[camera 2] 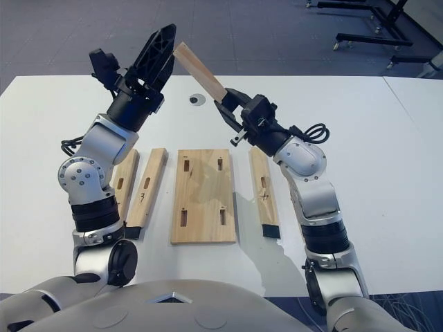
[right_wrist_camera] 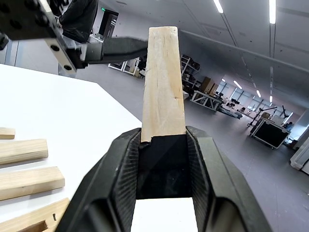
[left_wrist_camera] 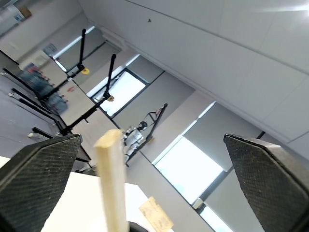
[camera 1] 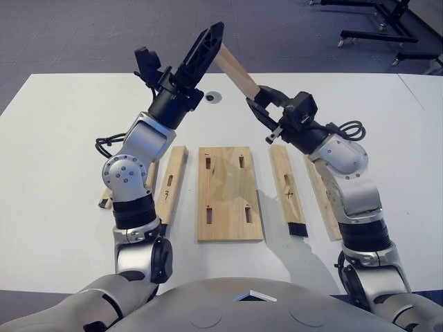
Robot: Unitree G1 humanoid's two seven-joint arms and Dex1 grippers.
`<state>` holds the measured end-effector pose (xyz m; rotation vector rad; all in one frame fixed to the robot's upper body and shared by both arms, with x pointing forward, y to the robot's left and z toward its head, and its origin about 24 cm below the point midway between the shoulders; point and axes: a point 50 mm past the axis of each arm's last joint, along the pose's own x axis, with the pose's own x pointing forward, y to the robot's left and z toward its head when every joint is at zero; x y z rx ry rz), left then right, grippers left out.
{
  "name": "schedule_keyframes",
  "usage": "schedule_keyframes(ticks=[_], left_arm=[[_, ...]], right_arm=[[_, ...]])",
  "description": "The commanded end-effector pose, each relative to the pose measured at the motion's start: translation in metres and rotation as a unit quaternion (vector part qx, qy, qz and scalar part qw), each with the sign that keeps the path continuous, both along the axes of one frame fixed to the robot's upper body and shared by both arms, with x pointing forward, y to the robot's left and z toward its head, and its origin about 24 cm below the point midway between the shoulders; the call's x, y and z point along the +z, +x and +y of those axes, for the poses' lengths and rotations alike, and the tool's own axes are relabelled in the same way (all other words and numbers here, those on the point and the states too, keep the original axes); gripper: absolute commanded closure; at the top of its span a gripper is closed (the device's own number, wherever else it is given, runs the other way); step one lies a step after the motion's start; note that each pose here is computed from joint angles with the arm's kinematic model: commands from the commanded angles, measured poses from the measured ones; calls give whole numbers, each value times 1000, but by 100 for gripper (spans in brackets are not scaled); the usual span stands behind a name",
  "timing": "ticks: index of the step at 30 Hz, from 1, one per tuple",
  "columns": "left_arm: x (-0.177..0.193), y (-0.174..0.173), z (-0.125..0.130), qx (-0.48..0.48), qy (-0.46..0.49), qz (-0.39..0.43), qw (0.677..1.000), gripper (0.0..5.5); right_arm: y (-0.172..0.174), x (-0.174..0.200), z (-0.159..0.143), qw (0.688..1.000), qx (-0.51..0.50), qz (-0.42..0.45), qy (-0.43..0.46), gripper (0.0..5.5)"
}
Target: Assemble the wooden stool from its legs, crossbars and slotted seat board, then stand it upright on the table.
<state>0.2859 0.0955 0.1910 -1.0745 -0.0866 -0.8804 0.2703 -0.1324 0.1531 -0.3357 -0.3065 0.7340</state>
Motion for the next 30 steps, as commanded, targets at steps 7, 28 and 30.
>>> schedule_keyframes(ticks=[7, 28, 30], left_arm=[[-10, 3, -7, -9, 40, 23, 999, 10], [-10, -1, -8, -2, 54, 5, 999, 360], [-5, -5, -6, -9, 39, -11, 999, 394]], right_arm=[[-11, -2, 11, 999, 27, 0, -17, 419], [-9, -11, 4, 999, 12, 40, 8, 419], [-9, -9, 4, 999, 13, 37, 8, 419]])
